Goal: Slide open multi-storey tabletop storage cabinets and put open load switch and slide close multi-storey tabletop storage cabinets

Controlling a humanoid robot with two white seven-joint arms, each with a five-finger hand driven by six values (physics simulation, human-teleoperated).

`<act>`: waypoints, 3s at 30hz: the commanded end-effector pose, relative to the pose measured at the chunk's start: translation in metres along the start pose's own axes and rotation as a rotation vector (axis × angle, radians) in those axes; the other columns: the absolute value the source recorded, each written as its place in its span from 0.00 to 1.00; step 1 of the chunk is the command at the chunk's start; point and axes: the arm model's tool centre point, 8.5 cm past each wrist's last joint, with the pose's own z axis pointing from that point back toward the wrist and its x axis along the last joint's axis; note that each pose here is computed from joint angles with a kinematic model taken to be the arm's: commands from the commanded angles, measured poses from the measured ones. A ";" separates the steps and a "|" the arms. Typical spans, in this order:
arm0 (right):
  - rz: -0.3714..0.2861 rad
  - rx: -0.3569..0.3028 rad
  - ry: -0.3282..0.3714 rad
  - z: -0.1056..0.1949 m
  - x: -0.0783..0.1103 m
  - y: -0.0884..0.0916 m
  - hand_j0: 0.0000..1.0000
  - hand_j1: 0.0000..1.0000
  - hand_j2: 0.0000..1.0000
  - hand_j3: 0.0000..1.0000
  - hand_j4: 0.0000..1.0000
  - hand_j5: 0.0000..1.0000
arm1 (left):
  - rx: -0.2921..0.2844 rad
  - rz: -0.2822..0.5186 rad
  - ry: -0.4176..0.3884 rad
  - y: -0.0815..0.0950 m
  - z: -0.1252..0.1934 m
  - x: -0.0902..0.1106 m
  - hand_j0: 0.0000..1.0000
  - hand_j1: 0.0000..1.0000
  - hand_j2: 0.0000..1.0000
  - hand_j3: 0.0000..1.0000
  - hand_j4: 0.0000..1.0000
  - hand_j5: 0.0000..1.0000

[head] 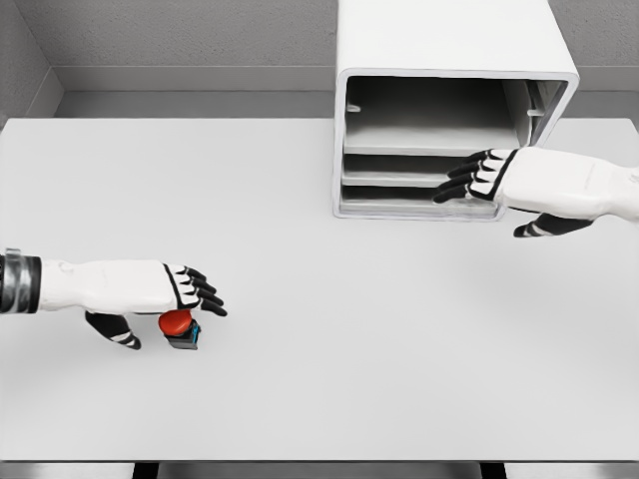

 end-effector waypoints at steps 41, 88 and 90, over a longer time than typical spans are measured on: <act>-0.278 0.031 0.167 -0.108 -0.052 -0.009 1.00 1.00 1.00 1.00 1.00 1.00 | -0.021 -0.026 -0.016 -0.001 -0.007 0.006 0.39 0.39 0.39 0.39 0.39 0.39; -0.273 0.021 0.164 -0.071 -0.019 -0.021 1.00 1.00 1.00 1.00 1.00 1.00 | 0.011 -0.105 0.063 0.041 0.027 -0.006 0.40 0.40 0.40 0.40 0.40 0.40; -0.296 0.012 0.182 -0.078 -0.023 -0.023 1.00 1.00 1.00 1.00 1.00 1.00 | 0.011 -0.105 0.063 0.041 0.027 -0.006 0.40 0.40 0.40 0.40 0.40 0.40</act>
